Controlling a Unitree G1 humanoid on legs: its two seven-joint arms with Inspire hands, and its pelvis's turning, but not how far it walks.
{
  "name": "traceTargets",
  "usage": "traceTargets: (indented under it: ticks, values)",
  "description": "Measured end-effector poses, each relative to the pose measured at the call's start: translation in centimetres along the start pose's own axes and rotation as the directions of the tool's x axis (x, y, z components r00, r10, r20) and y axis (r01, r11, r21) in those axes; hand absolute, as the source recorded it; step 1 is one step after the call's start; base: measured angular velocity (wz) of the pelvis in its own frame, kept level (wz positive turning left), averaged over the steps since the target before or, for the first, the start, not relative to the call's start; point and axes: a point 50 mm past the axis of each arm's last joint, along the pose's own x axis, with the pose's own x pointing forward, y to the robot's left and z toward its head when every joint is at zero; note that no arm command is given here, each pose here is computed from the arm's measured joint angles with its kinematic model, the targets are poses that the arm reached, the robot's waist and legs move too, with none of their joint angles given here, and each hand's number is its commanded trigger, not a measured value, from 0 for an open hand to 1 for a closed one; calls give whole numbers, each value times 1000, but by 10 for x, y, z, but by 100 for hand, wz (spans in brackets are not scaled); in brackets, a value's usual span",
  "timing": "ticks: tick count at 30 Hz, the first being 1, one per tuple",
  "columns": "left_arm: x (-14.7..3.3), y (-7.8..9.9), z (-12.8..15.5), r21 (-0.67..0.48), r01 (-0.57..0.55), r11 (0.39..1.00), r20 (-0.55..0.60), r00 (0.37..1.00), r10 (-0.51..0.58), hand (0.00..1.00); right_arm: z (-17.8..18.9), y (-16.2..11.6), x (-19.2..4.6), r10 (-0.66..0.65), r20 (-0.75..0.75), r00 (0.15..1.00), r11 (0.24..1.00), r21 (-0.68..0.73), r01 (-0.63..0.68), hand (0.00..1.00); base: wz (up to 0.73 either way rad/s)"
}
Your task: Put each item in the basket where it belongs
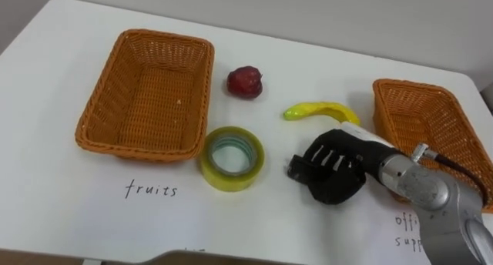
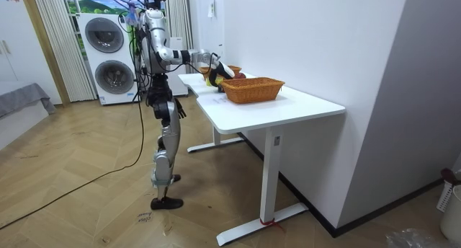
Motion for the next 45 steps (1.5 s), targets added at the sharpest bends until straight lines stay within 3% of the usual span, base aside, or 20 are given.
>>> traceTargets:
  ticks: [16,22,29,45]
  values:
    - [0,0,0,-39,-2,999,-3,1000,2,0,4,-2,-2,-2,67,998,998,61,-2,100,0]
    - [-1,6,-9,-69,-26,997,-29,999,24,0,1,-40,-25,-220,99,970,975,49,216,100,-2]
    - [-7,2,-30,-97,-63,993,-94,994,54,0,5,-78,-61,-512,145,847,859,91,503,100,-3]
    - [-9,-9,-35,-132,-61,989,-128,991,44,0,12,-89,-73,-693,181,697,721,177,670,100,-3]
